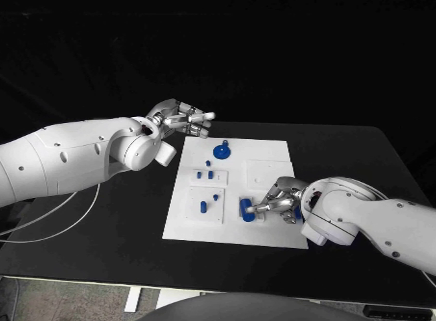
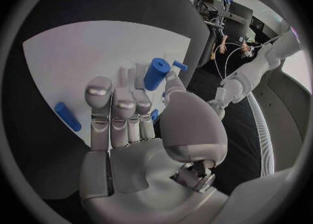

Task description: Assemble the parts on the task board

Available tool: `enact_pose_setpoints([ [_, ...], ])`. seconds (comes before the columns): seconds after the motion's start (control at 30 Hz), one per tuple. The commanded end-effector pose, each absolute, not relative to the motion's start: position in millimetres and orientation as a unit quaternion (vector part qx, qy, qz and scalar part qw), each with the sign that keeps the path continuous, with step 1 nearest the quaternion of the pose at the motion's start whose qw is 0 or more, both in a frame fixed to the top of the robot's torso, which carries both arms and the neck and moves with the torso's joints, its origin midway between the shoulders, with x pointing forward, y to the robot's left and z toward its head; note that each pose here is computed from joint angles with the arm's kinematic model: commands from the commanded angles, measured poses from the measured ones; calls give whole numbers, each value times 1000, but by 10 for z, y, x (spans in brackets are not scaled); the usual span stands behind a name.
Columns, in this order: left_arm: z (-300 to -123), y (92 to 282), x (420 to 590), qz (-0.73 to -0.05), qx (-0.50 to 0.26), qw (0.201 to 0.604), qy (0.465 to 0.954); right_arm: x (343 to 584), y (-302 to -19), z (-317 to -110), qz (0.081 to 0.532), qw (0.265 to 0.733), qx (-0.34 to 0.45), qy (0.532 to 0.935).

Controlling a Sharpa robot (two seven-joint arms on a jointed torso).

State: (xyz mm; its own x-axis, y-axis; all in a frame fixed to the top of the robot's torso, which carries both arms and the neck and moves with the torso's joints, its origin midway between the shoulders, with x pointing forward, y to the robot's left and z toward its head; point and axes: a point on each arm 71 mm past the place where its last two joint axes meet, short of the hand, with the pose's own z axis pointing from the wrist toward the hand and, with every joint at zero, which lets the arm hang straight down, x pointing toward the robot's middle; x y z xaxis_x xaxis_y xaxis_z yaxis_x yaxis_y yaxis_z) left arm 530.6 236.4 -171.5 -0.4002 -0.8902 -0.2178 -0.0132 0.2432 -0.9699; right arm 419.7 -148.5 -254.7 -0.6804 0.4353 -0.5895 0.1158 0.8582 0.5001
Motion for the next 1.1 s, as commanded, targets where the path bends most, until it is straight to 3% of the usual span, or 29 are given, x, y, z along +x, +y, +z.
enact_pose_setpoints([
  [0.03, -1706, 2350, 5303, -517, -340, 422, 663, 4192, -1467, -2535, 228, 373, 143, 888],
  [0.43, -1708, 2358, 5303, -516, -341, 422, 663, 4213, -1475, -2522, 235, 382, 152, 881],
  [1.1, -1714, 2382, 5307, -513, -343, 420, 665, 4166, -1508, -2534, 244, 353, 129, 894],
])
